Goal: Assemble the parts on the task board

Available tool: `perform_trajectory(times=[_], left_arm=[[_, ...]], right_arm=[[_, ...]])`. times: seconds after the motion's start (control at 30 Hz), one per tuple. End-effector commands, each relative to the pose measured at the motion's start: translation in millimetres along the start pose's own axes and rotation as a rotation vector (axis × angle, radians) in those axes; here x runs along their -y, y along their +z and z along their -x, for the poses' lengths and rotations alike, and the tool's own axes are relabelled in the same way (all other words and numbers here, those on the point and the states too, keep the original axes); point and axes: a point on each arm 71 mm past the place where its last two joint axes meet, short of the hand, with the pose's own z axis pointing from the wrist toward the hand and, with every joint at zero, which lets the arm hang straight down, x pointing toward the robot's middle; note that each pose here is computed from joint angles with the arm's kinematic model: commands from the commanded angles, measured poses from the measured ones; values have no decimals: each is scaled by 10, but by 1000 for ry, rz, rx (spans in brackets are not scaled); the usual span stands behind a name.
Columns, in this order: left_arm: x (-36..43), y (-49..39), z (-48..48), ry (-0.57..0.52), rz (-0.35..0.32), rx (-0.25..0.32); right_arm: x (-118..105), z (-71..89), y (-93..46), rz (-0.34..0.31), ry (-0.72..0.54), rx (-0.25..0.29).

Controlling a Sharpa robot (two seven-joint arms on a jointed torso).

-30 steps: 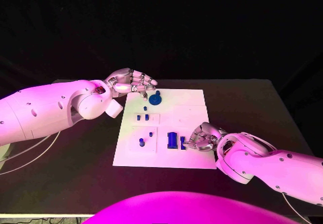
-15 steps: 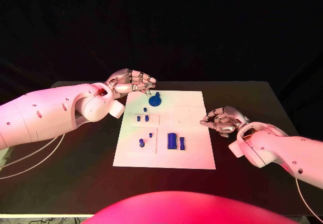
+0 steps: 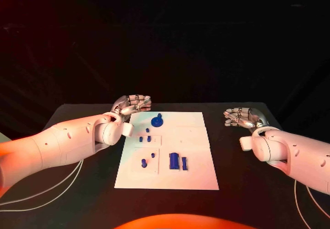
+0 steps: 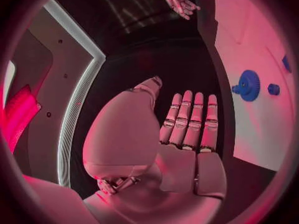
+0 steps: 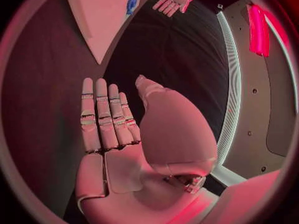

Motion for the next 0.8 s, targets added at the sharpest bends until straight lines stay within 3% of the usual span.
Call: perform_trajectory(times=[0.03, 0.13, 0.17, 0.37, 0.57, 0.8], left_arm=[[-9, 24, 73, -41, -55, 74], [-47, 42, 80, -26, -59, 78], [-65, 36, 65, -10, -12, 48], [-42, 22, -16, -6, -17, 59], [28, -28, -236, 4, -30, 87], [197, -183, -649, 25, -56, 141]], right_arm=[[-20, -19, 34, 58, 116, -63], [-21, -4, 56, 68, 111, -75], [12, 39, 54, 18, 47, -9], [-43, -32, 14, 34, 67, -6], [-202, -216, -111, 76, 121, 5], [-520, -516, -401, 140, 211, 26]])
